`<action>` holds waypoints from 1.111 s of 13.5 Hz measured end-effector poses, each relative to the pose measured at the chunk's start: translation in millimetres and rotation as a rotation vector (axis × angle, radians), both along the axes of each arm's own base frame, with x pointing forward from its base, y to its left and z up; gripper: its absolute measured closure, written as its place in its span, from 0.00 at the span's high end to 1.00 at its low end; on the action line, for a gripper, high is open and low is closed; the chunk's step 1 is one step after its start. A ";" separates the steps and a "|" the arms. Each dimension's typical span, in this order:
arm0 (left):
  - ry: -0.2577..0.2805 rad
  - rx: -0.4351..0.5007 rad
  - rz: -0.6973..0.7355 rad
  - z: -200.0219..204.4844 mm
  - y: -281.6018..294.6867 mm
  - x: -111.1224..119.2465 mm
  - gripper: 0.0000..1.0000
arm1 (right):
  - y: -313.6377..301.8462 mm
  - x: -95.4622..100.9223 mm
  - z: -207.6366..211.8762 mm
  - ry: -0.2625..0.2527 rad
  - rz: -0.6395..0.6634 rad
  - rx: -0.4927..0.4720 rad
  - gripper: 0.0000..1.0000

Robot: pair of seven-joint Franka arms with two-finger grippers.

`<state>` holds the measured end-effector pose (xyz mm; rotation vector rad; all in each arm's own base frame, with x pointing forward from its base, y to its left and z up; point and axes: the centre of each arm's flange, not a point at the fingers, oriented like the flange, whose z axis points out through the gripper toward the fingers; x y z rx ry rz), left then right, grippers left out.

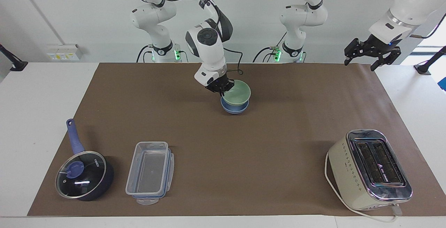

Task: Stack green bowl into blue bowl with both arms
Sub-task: 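Lower the green bowl into the blue bowl with the right gripper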

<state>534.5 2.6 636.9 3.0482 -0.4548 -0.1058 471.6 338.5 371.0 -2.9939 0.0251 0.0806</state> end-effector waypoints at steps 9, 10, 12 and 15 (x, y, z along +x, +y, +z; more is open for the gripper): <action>0.000 0.000 0.000 0.0 -0.3 0.0 1.00 | 0.1 -6.4 -14.4 0.015 0.031 -0.013 0.05; 0.000 0.000 -0.001 0.0 -0.4 0.0 1.00 | 0.1 -6.1 -15.1 0.011 0.032 -0.011 0.05; 0.000 0.000 -0.001 0.0 -0.5 0.0 1.00 | 0.8 -4.3 -19.0 0.002 0.030 -0.008 0.05; 0.000 0.000 -0.001 0.0 -0.8 0.0 1.00 | 0.9 -2.7 -23.4 -0.001 0.030 -0.008 0.05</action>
